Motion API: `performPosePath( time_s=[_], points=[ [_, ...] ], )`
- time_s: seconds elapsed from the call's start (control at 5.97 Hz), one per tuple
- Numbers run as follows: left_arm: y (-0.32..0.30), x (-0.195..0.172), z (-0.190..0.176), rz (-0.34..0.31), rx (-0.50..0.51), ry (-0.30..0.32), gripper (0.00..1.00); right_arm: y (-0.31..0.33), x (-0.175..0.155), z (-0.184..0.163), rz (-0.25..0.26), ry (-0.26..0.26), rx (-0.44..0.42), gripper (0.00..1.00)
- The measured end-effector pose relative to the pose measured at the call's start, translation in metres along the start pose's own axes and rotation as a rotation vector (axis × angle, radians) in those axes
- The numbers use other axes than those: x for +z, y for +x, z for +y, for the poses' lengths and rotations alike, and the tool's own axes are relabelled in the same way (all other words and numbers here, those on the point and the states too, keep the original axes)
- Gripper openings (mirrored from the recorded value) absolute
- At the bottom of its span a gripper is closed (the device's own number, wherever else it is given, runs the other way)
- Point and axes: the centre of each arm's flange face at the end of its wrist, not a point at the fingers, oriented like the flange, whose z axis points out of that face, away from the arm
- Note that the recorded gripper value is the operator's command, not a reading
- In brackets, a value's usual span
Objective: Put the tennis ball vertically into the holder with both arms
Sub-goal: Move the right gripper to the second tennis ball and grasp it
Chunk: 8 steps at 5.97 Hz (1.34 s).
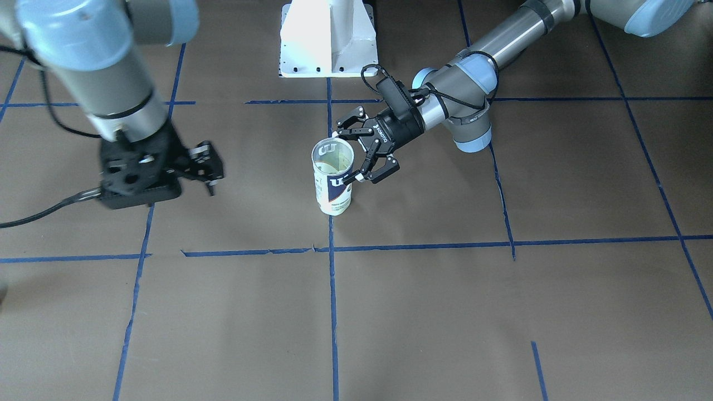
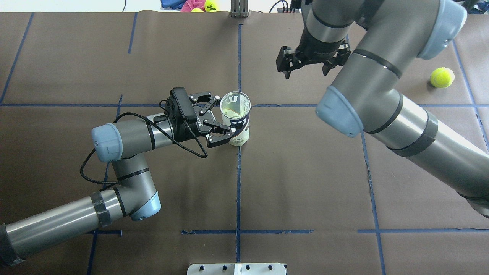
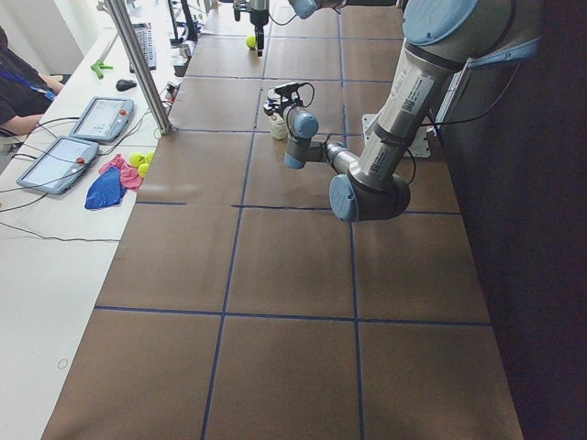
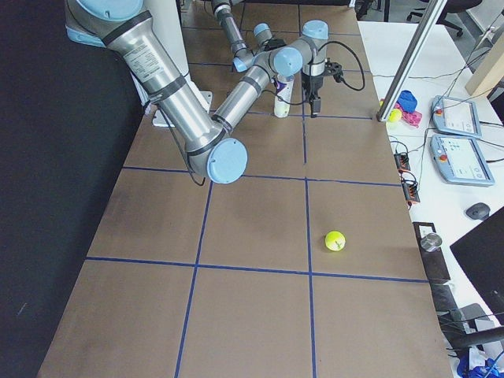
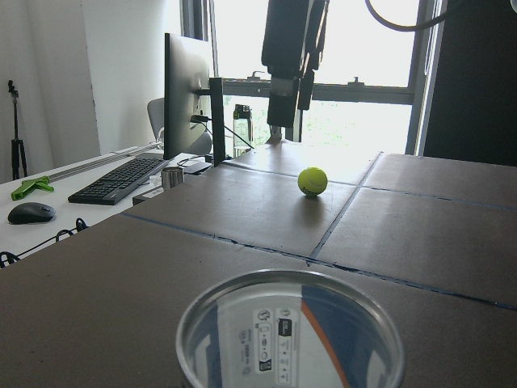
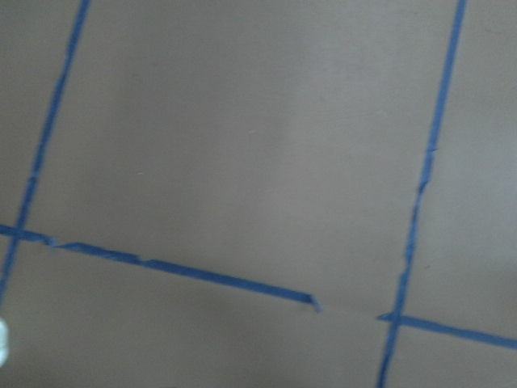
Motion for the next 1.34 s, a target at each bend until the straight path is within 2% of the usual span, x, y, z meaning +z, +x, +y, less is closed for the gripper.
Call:
performPosePath(
  time_s=[0.34, 0.67, 1.01, 1.34],
  points=[
    [-0.001, 0.0, 0.0, -0.002, 0.001, 0.0, 0.86, 0.168, 0.029, -0.024, 0.025, -0.037, -0.141, 0.99],
    [-0.006, -0.002, -0.003, -0.009, 0.004, 0.003, 0.86, 0.29, 0.088, -0.026, 0.034, -0.022, -0.23, 0.99],
    [-0.008, -0.002, -0.003, -0.011, 0.005, 0.004, 0.86, 0.353, 0.148, -0.005, 0.036, -0.006, -0.276, 0.99],
    [-0.008, -0.002, -0.004, -0.012, 0.005, 0.004, 0.86, 0.377, 0.177, 0.02, 0.045, -0.03, -0.277, 0.99]
  ],
)
